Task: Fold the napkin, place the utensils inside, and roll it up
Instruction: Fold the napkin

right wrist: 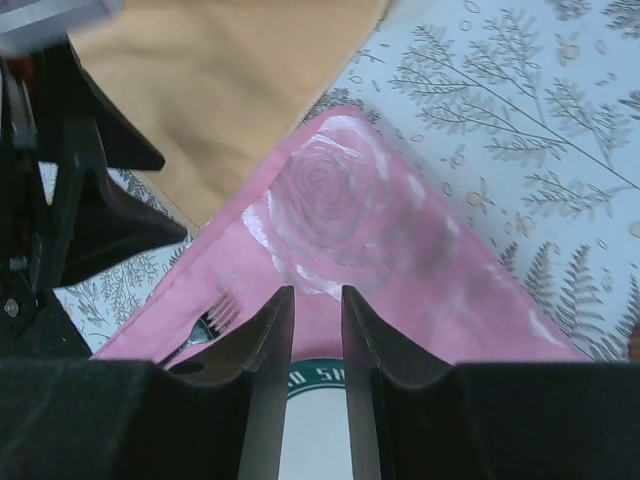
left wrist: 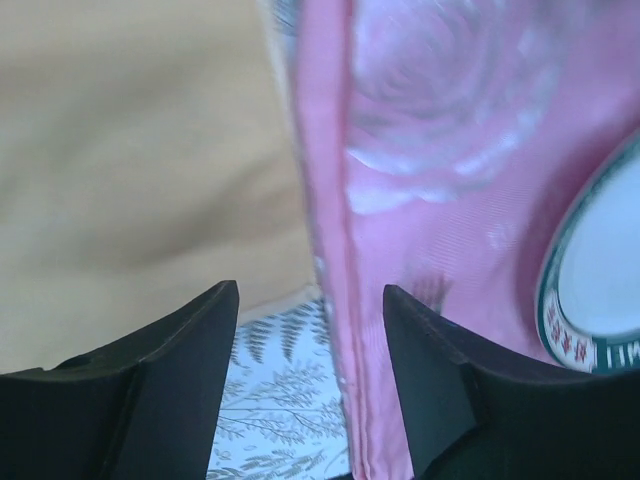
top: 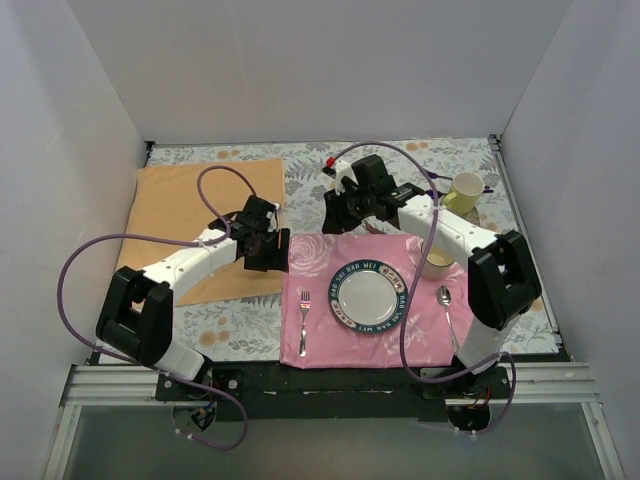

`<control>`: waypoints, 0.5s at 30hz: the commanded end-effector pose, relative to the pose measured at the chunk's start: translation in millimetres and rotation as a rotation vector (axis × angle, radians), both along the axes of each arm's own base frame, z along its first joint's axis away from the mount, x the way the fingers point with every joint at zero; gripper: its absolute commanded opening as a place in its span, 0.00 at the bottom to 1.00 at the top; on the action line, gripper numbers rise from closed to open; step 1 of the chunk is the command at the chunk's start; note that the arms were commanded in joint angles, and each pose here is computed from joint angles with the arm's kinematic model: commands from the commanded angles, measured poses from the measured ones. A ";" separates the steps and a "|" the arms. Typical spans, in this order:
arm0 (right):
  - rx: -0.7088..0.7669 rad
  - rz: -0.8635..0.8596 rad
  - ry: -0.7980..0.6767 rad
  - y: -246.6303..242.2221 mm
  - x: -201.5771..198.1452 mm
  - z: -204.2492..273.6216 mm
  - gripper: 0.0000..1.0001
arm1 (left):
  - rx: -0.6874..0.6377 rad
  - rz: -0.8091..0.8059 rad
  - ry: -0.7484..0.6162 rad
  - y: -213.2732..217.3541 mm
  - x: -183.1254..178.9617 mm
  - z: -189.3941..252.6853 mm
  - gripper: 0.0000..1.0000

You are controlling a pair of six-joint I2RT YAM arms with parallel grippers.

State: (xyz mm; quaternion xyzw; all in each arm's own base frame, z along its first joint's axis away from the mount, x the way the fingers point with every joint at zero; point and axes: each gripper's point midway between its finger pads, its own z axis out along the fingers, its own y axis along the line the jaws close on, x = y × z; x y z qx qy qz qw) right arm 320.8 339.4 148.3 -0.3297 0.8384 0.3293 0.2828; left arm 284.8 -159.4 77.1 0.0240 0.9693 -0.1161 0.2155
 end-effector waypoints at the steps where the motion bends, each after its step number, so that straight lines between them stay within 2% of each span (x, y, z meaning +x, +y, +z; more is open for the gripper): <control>1: 0.096 -0.029 -0.089 -12.4 7.4 40.2 0.34 | 0.010 -0.199 0.080 -24.7 -33.6 -16.7 0.56; 5: 0.111 -0.039 -0.115 -20.7 3.9 51.2 0.34 | 0.045 -0.226 0.079 -28.1 -32.9 -24.0 0.46; 6: 0.109 -0.040 -0.108 -22.4 2.1 47.7 0.34 | 0.055 -0.227 0.081 -27.7 -32.1 -24.6 0.39; 7: 0.111 -0.043 -0.113 -23.7 1.7 48.4 0.34 | 0.072 -0.228 0.096 -25.2 -34.3 -28.1 0.38; 10: 0.113 -0.045 -0.110 -26.6 -0.2 47.9 0.34 | 0.120 -0.224 0.104 -16.1 -36.4 -32.5 0.34; 15: 0.113 -0.049 -0.102 -28.5 1.2 43.8 0.34 | 0.146 -0.222 0.118 -9.9 -41.3 -38.5 0.34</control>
